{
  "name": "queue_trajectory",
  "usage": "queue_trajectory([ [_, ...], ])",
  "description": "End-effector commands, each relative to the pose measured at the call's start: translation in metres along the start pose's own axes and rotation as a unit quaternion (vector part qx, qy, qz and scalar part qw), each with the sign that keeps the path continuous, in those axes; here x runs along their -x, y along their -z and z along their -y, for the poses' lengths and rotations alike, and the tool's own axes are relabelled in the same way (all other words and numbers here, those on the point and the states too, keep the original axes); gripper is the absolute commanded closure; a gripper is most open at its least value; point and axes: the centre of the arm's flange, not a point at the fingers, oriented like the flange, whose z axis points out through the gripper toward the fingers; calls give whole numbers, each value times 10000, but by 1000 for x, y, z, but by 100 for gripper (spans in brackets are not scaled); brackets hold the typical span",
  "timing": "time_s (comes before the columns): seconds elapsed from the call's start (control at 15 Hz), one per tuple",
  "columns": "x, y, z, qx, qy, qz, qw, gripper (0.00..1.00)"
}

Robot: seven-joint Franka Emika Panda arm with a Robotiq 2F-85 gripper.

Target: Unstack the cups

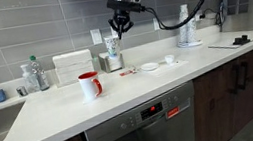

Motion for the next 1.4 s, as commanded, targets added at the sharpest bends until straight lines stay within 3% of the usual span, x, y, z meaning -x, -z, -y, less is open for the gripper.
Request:
queue_trajectory([
  [0.0, -20, -34, 7, 406, -164, 343, 9985, 99],
  [0.4, -27, -75, -8, 914, -294, 906, 9912, 99],
  [0.6, -27, -89, -9, 964, -235, 1084, 9891, 99],
  [1.33, -25, -133, 13, 714, 328, 472, 9958, 99],
])
